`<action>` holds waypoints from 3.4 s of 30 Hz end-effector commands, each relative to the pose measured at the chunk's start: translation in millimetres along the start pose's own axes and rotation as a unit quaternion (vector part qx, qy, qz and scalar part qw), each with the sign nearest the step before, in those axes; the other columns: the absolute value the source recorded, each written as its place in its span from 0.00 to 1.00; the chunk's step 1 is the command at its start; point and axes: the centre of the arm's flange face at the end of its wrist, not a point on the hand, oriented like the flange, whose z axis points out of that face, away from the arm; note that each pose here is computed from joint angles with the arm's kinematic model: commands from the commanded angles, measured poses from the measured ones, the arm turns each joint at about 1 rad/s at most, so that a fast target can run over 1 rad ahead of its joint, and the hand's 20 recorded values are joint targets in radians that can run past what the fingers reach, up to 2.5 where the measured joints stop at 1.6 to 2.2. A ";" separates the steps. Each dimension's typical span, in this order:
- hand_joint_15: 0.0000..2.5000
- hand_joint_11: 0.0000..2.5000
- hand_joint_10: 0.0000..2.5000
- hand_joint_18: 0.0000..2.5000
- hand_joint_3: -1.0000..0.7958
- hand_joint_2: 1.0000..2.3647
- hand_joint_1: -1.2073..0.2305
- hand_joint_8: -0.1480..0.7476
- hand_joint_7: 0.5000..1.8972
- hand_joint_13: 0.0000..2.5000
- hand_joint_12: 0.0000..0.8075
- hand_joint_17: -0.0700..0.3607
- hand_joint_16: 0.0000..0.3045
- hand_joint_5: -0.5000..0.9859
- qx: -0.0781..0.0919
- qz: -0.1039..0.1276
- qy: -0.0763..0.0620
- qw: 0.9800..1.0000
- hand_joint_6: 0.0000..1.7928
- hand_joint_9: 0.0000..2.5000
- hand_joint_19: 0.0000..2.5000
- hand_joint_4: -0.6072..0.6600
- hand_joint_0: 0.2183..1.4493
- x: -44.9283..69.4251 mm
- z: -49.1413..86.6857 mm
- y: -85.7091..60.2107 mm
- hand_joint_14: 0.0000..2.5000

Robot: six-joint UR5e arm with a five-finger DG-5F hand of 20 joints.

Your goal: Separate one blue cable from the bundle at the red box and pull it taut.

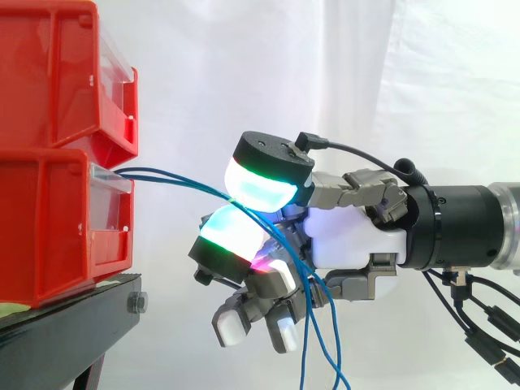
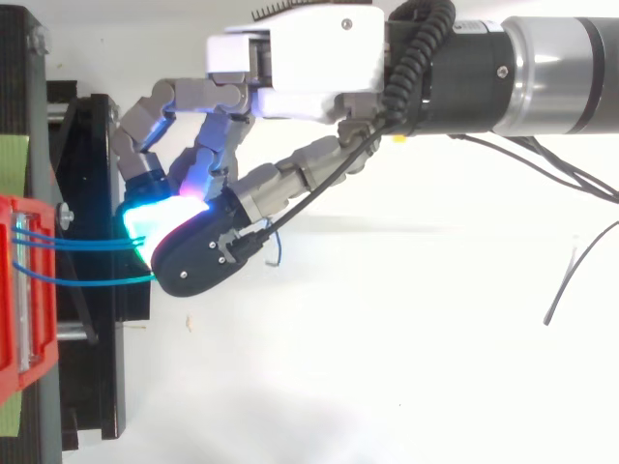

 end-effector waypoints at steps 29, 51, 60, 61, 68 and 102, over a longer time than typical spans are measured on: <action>0.20 0.38 0.01 0.39 0.44 0.01 0.32 0.62 0.50 0.31 0.53 0.45 0.18 0.24 -0.002 -0.026 0.004 1.000 0.49 0.44 0.29 0.62 0.33 0.4 -8.8 33.5 0.01; 0.19 0.41 0.01 0.38 0.28 0.00 0.18 0.58 0.44 0.30 0.50 0.44 0.18 0.22 0.011 -0.018 0.003 1.000 0.50 0.41 0.25 0.61 0.38 7.5 -12.5 21.0 0.01; 0.19 0.38 0.01 0.39 0.28 0.00 0.49 0.60 0.42 0.31 0.52 0.45 0.18 0.23 0.011 -0.015 0.003 1.000 0.49 0.44 0.28 0.62 0.28 7.7 -12.5 21.1 0.01; 0.19 0.38 0.01 0.39 0.28 0.00 0.51 0.59 0.43 0.31 0.52 0.45 0.18 0.23 0.010 -0.016 0.004 1.000 0.49 0.44 0.28 0.61 0.31 7.7 -12.2 21.8 0.01; 0.20 0.39 0.01 0.40 0.34 0.01 0.34 0.61 0.47 0.32 0.52 0.45 0.18 0.23 0.006 -0.016 0.003 1.000 0.49 0.44 0.28 0.61 0.36 6.5 -10.1 27.2 0.01; 0.21 0.41 0.01 0.41 0.40 0.01 0.20 0.59 0.59 0.34 0.51 0.44 0.18 0.26 0.002 -0.017 0.004 1.000 0.50 0.49 0.28 0.56 0.39 7.4 -8.8 29.4 0.01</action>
